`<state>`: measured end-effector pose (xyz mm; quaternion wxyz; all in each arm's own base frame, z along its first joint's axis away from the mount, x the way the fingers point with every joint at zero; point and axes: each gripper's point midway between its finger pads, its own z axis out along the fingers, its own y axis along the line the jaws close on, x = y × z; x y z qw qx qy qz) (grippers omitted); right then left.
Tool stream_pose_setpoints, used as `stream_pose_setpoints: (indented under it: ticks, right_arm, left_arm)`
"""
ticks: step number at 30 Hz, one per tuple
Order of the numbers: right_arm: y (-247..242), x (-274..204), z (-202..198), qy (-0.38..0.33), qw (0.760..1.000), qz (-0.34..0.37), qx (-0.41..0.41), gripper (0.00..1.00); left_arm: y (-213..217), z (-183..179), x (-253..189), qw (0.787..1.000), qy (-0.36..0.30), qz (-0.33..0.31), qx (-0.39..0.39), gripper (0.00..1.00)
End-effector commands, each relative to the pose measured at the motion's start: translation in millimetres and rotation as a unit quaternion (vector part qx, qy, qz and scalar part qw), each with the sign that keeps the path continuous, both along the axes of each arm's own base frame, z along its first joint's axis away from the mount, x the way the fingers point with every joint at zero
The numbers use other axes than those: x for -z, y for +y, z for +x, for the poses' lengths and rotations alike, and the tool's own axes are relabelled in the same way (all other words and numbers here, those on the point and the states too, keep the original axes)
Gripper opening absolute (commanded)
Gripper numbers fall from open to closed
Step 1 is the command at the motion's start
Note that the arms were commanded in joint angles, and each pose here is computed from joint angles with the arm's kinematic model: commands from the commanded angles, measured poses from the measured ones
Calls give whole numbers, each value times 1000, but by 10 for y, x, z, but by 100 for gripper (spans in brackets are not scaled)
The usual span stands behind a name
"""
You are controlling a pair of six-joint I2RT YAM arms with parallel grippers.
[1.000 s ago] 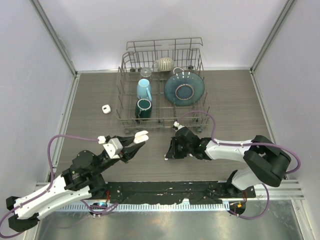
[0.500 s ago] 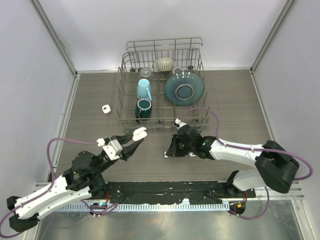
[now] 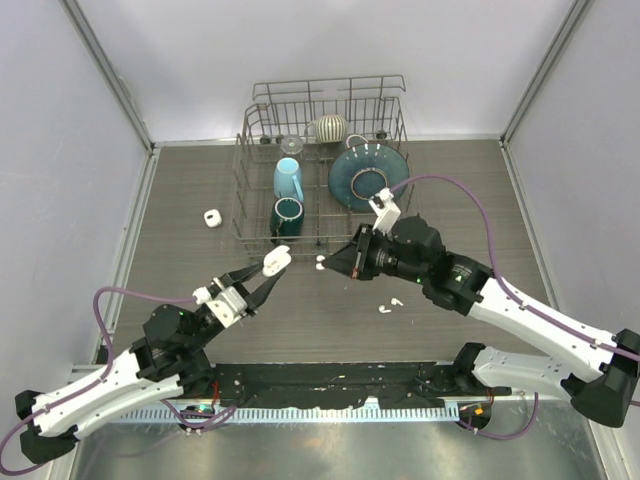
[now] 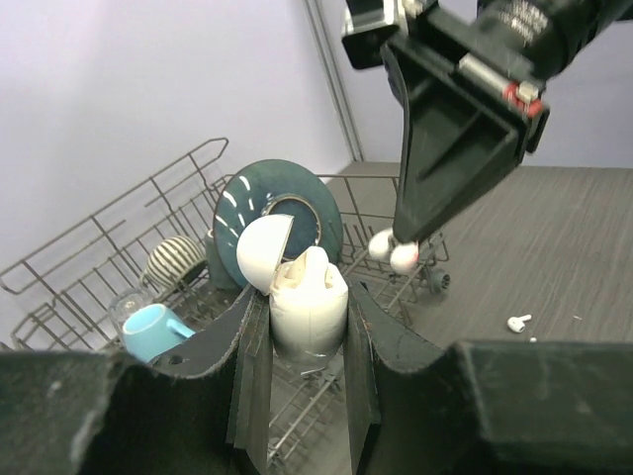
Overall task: Insert the wireless bluetooth earbuds into the charging case
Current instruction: Pick up the earbud from the center of the board.
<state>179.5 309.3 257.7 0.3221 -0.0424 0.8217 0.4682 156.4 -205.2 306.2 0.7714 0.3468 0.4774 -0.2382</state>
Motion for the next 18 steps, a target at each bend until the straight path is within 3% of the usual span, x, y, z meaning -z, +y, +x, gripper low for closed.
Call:
stream_pose_setpoints:
  ticks: [1,7,18]
  right_arm:
    - [67,-602,-90,-6,997,73,-12,1]
    - [179,-942,-124,-5,991,134,-24,1]
    - [458,-979,-96,33,989,135,-42,1]
  left_arm:
    - [45,-21,-330,998,-56,-27,-6,0]
    - [-40,-21,-338,998,-65,-3,4,0]
    - [-172,-19,-355,995,-85,40,18,0]
